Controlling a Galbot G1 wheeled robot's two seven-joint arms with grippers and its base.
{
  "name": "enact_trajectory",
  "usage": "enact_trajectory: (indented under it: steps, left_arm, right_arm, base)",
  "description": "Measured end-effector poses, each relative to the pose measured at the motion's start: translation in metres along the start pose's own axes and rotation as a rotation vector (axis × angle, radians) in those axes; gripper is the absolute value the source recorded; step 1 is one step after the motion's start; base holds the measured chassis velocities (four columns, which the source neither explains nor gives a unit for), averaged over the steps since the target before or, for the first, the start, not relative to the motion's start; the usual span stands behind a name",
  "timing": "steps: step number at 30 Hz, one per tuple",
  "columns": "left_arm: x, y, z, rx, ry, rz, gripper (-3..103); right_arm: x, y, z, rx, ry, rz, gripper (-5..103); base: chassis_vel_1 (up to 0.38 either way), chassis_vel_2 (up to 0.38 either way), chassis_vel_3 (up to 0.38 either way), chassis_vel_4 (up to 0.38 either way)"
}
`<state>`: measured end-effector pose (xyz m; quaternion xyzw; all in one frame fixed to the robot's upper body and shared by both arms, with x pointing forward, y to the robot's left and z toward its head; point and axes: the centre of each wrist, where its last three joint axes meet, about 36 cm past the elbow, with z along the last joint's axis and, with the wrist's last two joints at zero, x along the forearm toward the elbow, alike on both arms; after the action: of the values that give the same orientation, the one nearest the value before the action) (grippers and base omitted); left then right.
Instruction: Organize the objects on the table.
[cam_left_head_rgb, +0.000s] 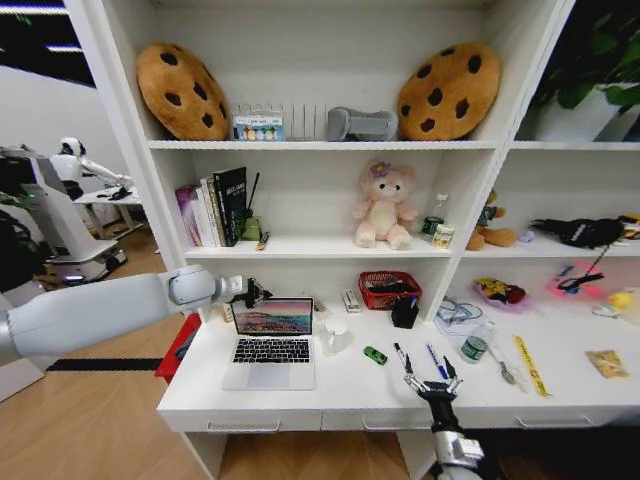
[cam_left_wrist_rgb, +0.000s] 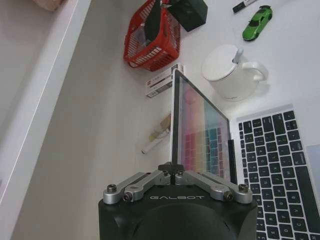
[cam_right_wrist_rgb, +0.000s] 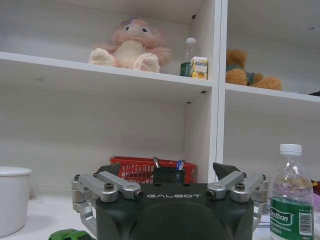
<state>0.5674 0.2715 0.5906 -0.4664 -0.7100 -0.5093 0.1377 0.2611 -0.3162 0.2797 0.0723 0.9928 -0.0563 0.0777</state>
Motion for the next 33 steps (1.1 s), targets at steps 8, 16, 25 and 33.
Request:
enact_trajectory:
  steps: [8, 16, 25, 33]
  left_arm:
    - [0.005, -0.019, -0.004, 0.011, -0.046, 0.078, 0]
    - [0.011, -0.035, -0.009, 0.000, -0.058, 0.131, 0]
    - [0.039, -0.081, 0.002, 0.025, -0.047, 0.198, 0]
    - [0.112, -0.107, 0.008, 0.086, -0.156, 0.190, 0]
  right_arm:
    - [0.002, -0.005, 0.002, 0.000, 0.001, 0.017, 100]
    - [0.003, -0.008, 0.006, -0.006, 0.004, 0.029, 100]
    - [0.006, -0.010, 0.007, -0.010, 0.006, 0.041, 100]
    - [0.007, -0.006, 0.005, -0.020, 0.005, 0.031, 100]
  base:
    - [0.000, 0.000, 0.000, 0.000]
    - [0.000, 0.000, 0.000, 0.000]
    - [0.000, 0.000, 0.000, 0.000]
    - [0.000, 0.000, 0.000, 0.000]
